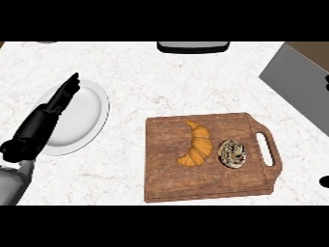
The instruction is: Pick the cupcake from the cutting board and place it in the cardboard box
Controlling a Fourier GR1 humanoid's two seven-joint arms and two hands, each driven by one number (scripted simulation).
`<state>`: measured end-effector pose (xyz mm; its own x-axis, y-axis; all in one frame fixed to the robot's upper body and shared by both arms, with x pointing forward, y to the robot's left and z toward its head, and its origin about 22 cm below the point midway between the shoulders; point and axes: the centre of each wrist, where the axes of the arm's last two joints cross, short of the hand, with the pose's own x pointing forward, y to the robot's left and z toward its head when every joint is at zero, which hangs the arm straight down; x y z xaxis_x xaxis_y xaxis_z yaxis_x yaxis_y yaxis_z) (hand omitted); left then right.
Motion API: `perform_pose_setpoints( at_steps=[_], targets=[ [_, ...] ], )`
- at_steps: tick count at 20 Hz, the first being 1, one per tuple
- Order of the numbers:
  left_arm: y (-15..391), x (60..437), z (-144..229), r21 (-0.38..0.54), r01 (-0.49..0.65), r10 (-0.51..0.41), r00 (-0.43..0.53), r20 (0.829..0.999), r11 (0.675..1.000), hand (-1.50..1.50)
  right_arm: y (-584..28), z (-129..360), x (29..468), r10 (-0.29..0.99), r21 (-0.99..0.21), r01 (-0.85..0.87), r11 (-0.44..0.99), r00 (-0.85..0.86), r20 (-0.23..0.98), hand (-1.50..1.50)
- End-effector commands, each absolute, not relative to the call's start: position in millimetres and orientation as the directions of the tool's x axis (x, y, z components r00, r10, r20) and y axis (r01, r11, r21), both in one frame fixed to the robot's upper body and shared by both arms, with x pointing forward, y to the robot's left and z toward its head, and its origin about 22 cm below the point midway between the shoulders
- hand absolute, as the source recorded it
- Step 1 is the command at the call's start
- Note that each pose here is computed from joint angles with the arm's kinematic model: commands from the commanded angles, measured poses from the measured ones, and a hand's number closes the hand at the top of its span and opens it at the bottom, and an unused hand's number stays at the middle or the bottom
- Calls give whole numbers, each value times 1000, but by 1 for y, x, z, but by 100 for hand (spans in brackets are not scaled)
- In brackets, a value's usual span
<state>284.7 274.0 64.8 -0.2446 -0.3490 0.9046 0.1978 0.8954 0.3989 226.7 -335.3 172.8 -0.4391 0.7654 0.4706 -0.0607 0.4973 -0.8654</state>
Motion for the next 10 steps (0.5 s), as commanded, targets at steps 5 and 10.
perform_pose_setpoints(
  at_steps=[5, 10],
  targets=[
    [283, 284, 58, 404, 213, -352, -246, 903, 890, 0, -282, 202, 204, 888, -959, -249, 138, -397, 231, -150],
    [267, 289, 64, 409, 209, -351, -266, 898, 888, 0, -233, 202, 184, 927, -962, -269, 40, -349, 136, -150]
  ],
)
